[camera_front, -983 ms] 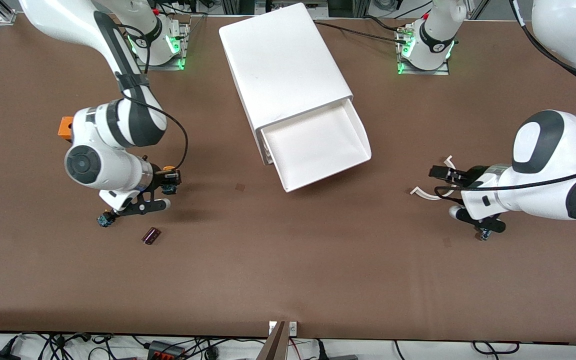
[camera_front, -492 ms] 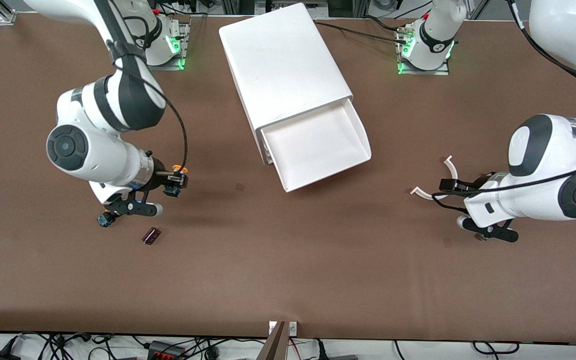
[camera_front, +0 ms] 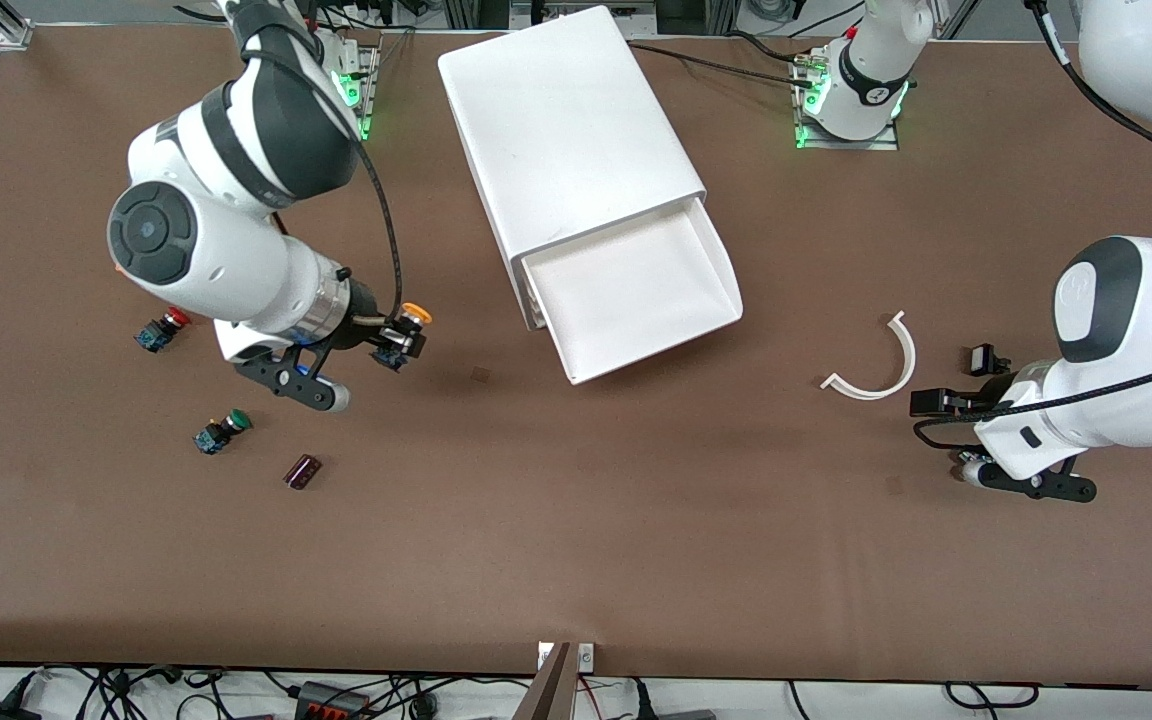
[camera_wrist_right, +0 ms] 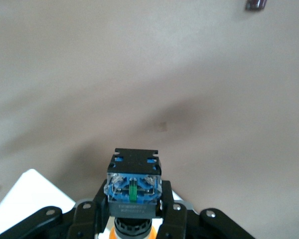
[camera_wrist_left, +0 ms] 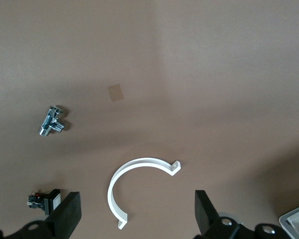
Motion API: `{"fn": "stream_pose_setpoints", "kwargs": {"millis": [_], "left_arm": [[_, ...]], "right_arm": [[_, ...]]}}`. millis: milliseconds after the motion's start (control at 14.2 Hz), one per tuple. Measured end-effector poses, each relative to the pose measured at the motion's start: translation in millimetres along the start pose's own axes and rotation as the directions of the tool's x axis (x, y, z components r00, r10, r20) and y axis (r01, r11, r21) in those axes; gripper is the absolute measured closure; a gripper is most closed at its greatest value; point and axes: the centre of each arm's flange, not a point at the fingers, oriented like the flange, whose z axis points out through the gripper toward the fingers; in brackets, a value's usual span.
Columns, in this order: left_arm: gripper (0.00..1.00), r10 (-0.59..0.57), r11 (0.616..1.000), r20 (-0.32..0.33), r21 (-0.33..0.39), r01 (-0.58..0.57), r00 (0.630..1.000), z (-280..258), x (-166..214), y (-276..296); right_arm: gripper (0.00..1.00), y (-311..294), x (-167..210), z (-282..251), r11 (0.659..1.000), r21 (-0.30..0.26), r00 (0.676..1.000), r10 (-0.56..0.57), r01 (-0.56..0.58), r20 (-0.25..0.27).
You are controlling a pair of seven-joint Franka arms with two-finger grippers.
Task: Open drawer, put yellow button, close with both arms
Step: 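Carry the yellow button over the open drawer with the right gripper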
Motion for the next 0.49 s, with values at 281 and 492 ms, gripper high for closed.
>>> {"fn": "stream_pose_setpoints", "kwargs": {"millis": [281, 492], "left_arm": [[0.00, -0.031, 1.000, -0.004, 0.000, 0.031, 1.000, -1, 0, 1], [0.00, -0.051, 0.999, -0.005, 0.000, 0.051, 0.999, -1, 0, 1]], "right_arm": [[0.57, -33, -34, 4, 0.984, 0.023, 0.984, 0.177, -0.177, 0.002], [0.57, -59, -54, 10, 0.941, 0.093, 0.946, 0.324, -0.325, 0.032]]}}
